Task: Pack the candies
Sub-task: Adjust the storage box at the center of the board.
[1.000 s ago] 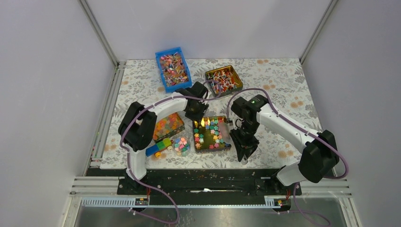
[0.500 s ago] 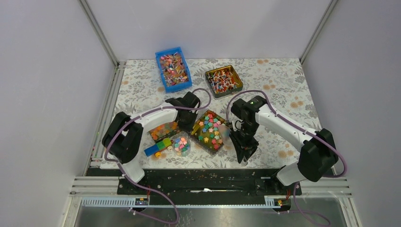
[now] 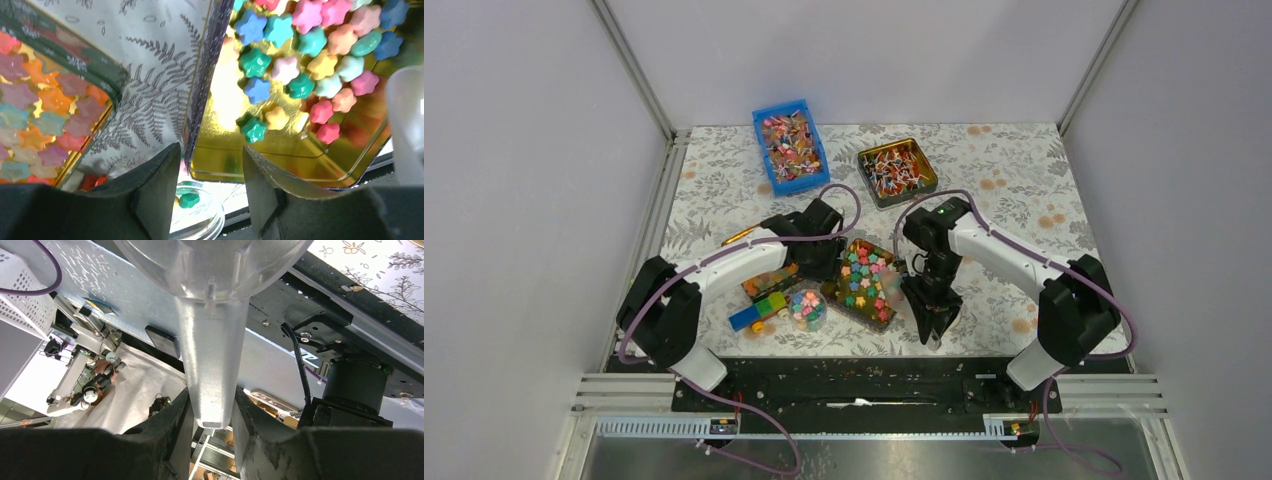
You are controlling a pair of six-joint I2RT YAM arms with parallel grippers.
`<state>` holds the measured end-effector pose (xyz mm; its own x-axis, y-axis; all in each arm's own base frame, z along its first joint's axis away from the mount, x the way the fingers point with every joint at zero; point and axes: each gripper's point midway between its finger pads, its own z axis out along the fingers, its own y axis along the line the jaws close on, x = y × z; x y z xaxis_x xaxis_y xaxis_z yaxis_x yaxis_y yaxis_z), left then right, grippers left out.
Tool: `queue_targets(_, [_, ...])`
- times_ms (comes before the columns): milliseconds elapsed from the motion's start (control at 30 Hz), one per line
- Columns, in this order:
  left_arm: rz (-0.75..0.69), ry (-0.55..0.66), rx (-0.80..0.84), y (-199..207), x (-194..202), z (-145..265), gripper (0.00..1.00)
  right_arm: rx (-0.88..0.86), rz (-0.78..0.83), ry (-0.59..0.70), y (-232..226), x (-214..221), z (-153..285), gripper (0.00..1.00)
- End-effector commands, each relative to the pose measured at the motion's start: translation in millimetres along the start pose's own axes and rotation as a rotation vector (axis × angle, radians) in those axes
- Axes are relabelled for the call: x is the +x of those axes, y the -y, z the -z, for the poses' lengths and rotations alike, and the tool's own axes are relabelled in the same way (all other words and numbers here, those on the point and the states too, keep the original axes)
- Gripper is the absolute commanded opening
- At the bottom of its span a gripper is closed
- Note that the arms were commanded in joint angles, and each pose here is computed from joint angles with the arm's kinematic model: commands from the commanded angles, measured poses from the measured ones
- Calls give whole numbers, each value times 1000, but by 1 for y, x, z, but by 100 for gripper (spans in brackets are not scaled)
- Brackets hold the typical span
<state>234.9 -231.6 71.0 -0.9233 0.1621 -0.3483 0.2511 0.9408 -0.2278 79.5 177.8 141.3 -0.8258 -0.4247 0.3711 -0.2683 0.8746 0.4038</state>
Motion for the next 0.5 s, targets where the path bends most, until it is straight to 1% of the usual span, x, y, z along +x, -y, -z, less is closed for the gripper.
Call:
queue_targets(0, [-78, 25, 48, 15, -22, 0, 47, -43, 12, -11, -19, 3, 5, 0])
queue_targets(67, [-80, 5, 62, 17, -19, -4, 40, -59, 15, -25, -24, 4, 3, 0])
queue_targets(100, [-81, 1, 72, 19, -18, -4, 34, -65, 16, -32, -26, 4, 3, 0])
queue_targets(133, [-81, -4, 78, 20, -16, -5, 30, -68, 18, -37, -29, 4, 3, 0])
queue_targets(333, [-96, -14, 63, 16, -7, -8, 16, -71, 18, -96, -35, 7, -4, 0])
queue_targets(467, [-126, -12, 47, 15, -4, -7, 13, -39, 4, -146, -30, 10, -10, 0])
